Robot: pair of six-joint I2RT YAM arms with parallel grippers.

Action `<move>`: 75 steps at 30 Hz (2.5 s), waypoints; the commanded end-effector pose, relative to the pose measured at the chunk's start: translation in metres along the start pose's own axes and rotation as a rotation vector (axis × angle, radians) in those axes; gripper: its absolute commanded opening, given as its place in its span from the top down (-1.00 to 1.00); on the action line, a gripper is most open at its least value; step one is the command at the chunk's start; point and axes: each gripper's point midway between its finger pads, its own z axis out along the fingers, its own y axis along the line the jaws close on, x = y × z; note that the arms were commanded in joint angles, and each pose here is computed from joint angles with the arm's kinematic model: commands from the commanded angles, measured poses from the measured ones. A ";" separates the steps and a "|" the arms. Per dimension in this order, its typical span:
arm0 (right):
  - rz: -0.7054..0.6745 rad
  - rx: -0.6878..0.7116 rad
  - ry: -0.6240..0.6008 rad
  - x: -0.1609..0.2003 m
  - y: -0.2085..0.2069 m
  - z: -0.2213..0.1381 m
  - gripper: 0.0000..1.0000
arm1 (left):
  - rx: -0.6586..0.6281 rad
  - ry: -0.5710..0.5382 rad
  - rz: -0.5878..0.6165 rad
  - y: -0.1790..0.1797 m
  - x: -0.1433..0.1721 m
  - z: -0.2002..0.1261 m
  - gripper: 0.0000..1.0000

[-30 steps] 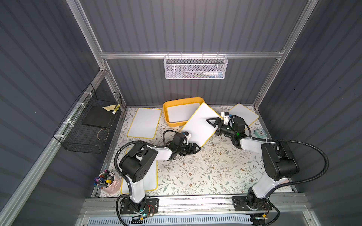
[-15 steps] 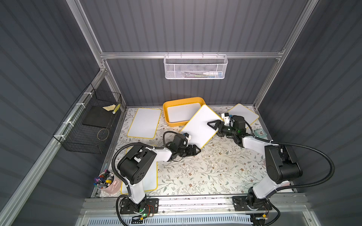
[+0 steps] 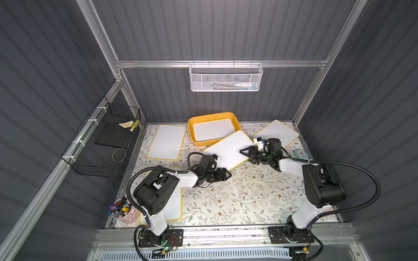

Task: Put the whiteboard into the storage box
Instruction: Pick up the whiteboard at the center of the board.

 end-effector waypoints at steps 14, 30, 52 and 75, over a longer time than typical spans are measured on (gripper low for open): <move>-0.012 -0.050 0.029 0.003 0.006 -0.017 0.50 | -0.217 -0.108 0.006 0.032 0.009 -0.049 -0.62; -0.028 -0.104 0.036 0.010 0.020 -0.034 0.53 | -0.107 -0.226 -0.159 0.024 -0.022 -0.060 -0.65; -0.003 -0.148 0.020 0.013 0.033 -0.044 0.49 | 0.287 -0.431 -0.332 -0.011 -0.059 -0.053 0.42; 0.008 -0.141 -0.023 0.014 0.034 -0.061 -0.24 | 0.515 -0.537 -0.361 -0.035 -0.074 -0.087 1.00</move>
